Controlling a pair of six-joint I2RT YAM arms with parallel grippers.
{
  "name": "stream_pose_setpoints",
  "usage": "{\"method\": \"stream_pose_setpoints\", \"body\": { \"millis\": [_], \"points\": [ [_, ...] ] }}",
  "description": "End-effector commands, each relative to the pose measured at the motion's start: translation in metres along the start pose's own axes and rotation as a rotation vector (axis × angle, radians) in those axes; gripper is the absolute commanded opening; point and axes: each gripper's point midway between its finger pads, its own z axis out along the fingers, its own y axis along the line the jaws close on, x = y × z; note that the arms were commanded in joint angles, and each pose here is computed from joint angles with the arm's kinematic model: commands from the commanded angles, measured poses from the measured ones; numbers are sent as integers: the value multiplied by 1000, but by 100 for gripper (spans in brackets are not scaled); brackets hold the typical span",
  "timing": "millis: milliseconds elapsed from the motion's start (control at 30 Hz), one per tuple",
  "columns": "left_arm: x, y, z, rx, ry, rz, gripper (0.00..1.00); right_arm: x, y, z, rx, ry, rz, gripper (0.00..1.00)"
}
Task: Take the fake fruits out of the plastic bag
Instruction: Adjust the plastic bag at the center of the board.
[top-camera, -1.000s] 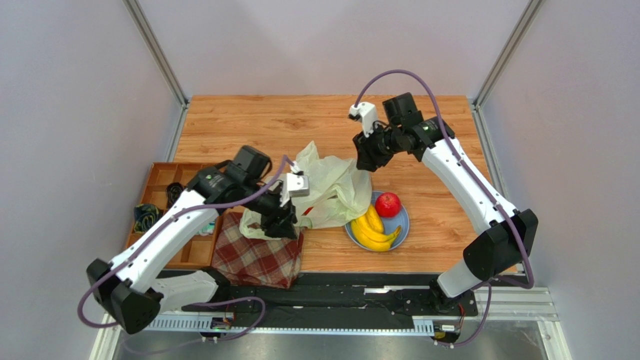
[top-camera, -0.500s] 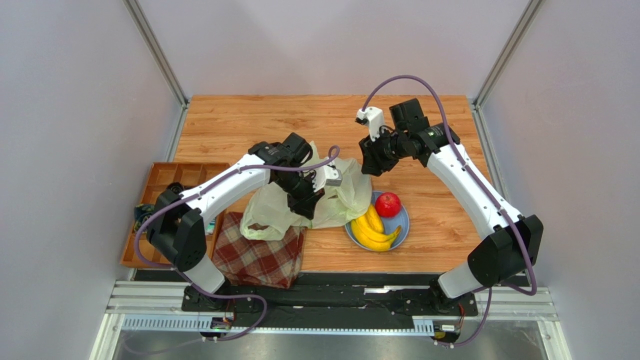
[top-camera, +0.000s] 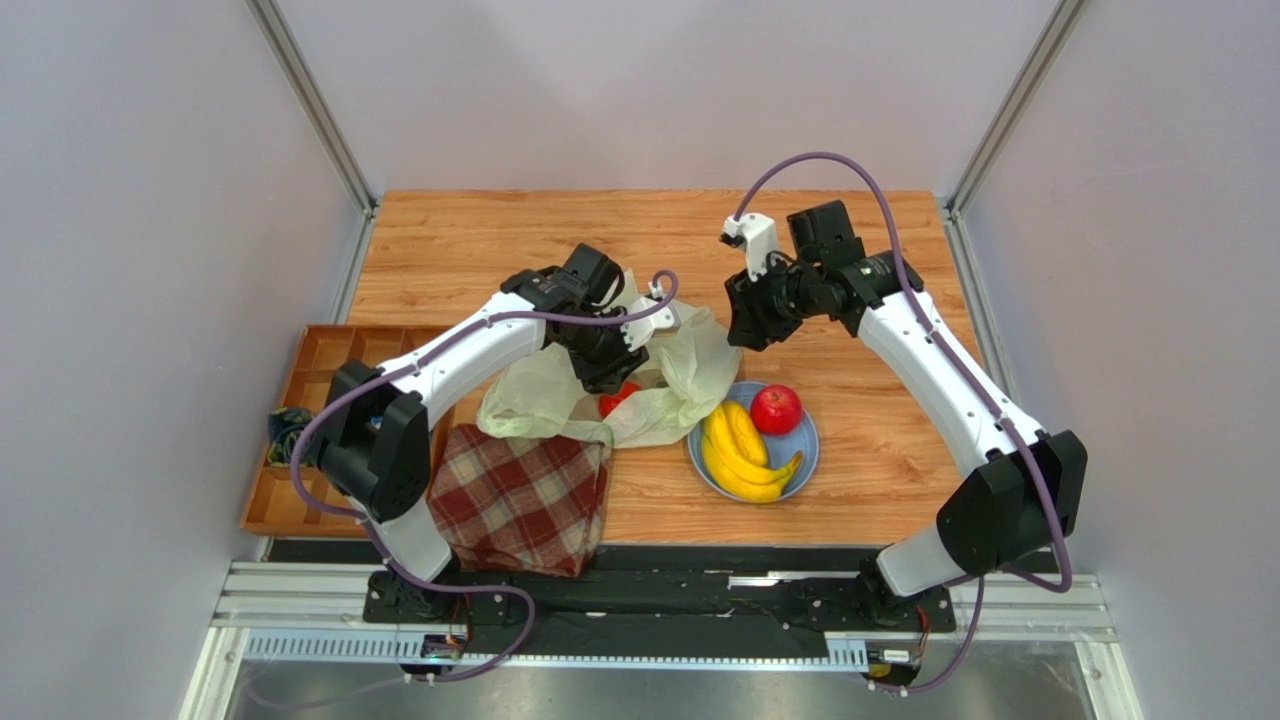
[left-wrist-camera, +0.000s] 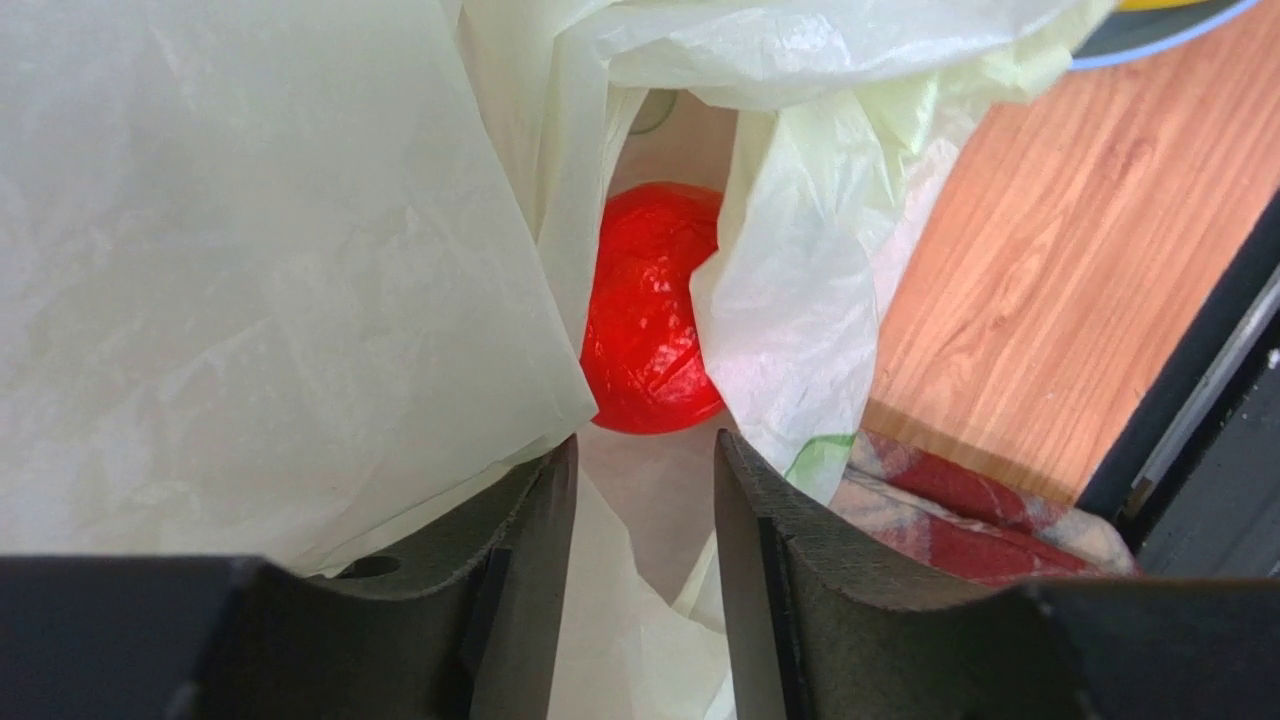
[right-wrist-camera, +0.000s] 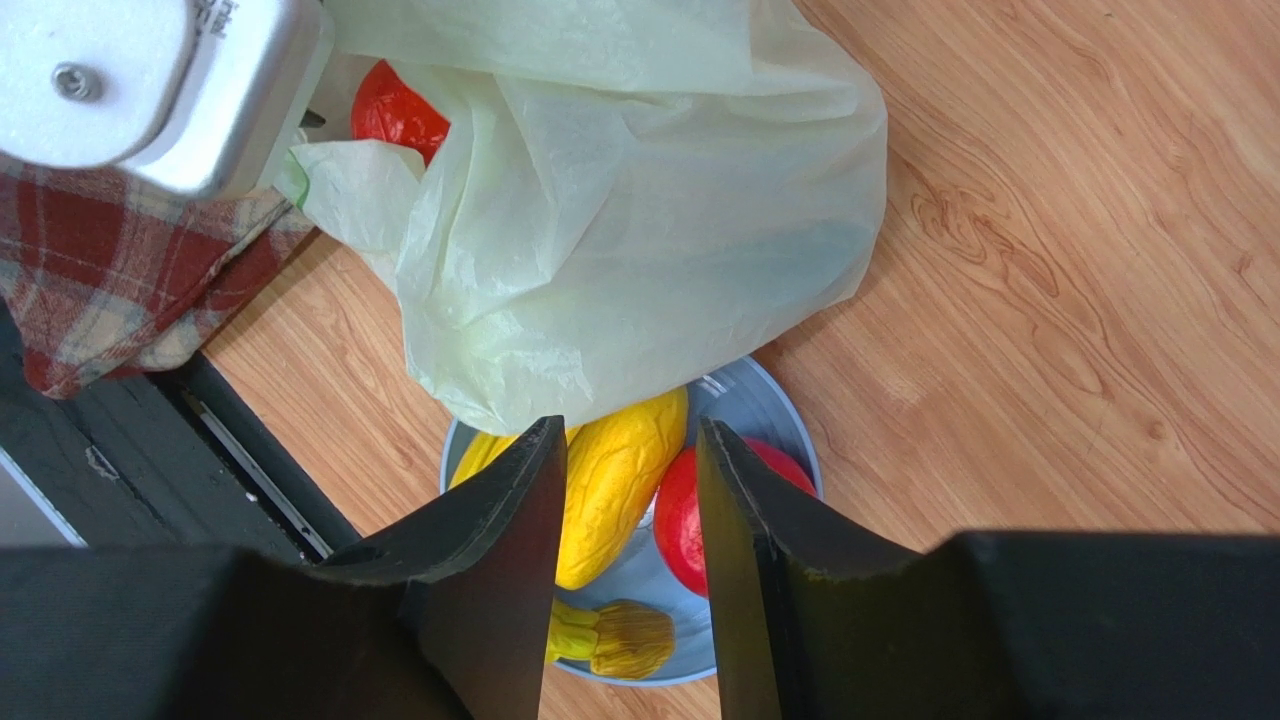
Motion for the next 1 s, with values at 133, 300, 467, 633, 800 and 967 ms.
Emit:
{"method": "stream_pose_setpoints", "body": {
  "millis": [133, 300, 467, 633, 800, 967],
  "points": [
    [-8, -1, 21, 77, -13, -76, 51, -9, -7, -5, 38, -52, 9, 42],
    [-9, 15, 32, 14, -16, -108, 57, -4, -8, -4, 42, -47, 23, 42],
    [-12, 15, 39, 51, -30, -157, 62, 5, -5, -2, 34, -26, 36, 42],
    [-13, 12, 35, 139, -68, -282, 64, 0, -5, -4, 29, -35, 33, 42],
    [-12, 31, 26, 157, -121, -438, 69, -28, 42, -23, -148, -110, -79, 42],
    [-9, 30, 27, 186, -131, -488, 69, -8, 96, -8, -272, -32, -330, 40]
  ]
}}
